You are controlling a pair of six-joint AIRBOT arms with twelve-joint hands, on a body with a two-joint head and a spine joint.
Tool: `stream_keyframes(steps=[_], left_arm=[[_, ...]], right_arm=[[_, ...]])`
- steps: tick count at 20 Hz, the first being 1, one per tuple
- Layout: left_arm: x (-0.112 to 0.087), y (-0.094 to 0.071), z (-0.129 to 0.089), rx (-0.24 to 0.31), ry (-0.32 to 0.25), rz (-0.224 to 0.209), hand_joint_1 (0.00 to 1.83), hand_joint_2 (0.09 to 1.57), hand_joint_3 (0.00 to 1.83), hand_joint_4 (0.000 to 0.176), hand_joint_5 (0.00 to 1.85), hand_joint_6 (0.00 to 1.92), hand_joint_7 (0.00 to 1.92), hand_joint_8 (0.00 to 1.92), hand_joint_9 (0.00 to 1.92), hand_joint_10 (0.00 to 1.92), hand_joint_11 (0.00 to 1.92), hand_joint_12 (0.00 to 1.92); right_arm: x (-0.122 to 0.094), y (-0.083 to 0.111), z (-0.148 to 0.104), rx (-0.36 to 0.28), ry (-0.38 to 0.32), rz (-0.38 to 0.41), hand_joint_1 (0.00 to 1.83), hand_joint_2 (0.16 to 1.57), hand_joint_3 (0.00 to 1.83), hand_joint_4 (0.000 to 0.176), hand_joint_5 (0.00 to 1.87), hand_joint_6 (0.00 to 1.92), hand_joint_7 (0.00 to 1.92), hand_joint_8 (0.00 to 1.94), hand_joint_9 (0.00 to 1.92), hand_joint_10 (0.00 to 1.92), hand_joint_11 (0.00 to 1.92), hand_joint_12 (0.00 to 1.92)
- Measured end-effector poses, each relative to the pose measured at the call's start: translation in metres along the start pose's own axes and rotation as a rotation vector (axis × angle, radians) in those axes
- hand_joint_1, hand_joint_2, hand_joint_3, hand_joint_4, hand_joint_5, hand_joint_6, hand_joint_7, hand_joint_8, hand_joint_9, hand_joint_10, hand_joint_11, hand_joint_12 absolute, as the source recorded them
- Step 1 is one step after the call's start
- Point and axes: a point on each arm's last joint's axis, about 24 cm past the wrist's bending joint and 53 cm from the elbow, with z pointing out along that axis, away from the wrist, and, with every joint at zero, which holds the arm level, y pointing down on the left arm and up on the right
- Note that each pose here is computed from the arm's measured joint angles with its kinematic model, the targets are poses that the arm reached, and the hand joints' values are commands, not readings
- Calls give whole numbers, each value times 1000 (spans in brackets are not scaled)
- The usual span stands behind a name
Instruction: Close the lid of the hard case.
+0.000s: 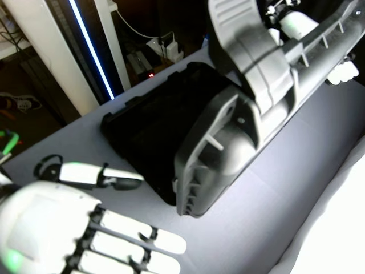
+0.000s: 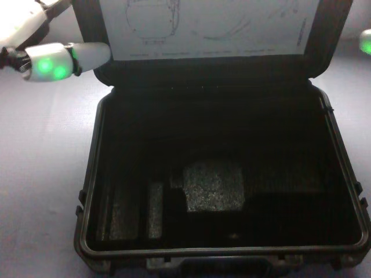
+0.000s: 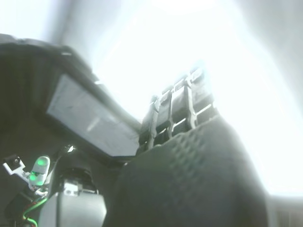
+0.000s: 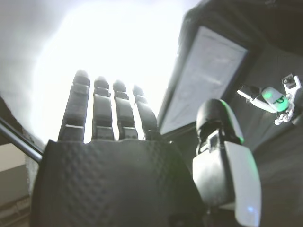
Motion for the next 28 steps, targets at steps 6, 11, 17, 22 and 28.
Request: stream_keyframes(steps=[6, 11, 17, 22, 28], left_arm=[[0, -15, 17, 29, 21, 29, 0, 1116, 2, 0, 53, 6, 36, 5, 12, 5, 31, 14], [5, -20, 6, 37, 38, 30, 0, 1090, 0, 0, 62, 6, 41, 4, 12, 2, 12, 7], [20, -37, -29, 106, 83, 78, 0, 1136, 9, 0, 61, 0, 50, 4, 31, 9, 48, 22], [26, -42, -48, 129, 108, 85, 0, 1138, 10, 0, 58, 0, 32, 0, 15, 0, 28, 15], [31, -40, -62, 123, 137, 96, 0, 1187, 21, 0, 55, 2, 45, 8, 41, 10, 14, 6]], right_arm=[[24, 19, 24, -25, 81, -57, 42, 1209, 0, 0, 12, 0, 4, 0, 8, 1, 38, 17], [23, 29, 17, -42, 90, -58, 4, 1163, 0, 0, 9, 2, 11, 0, 1, 0, 22, 14], [35, 60, -4, -139, 106, -46, 48, 1213, 9, 0, 42, 7, 12, 4, 16, 5, 73, 40], [50, 72, -24, -184, 145, -53, 74, 1164, 0, 32, 43, 3, 49, 7, 37, 6, 48, 35], [54, 77, -51, -206, 163, -35, 246, 1273, 19, 1, 34, 0, 54, 0, 11, 1, 3, 39]])
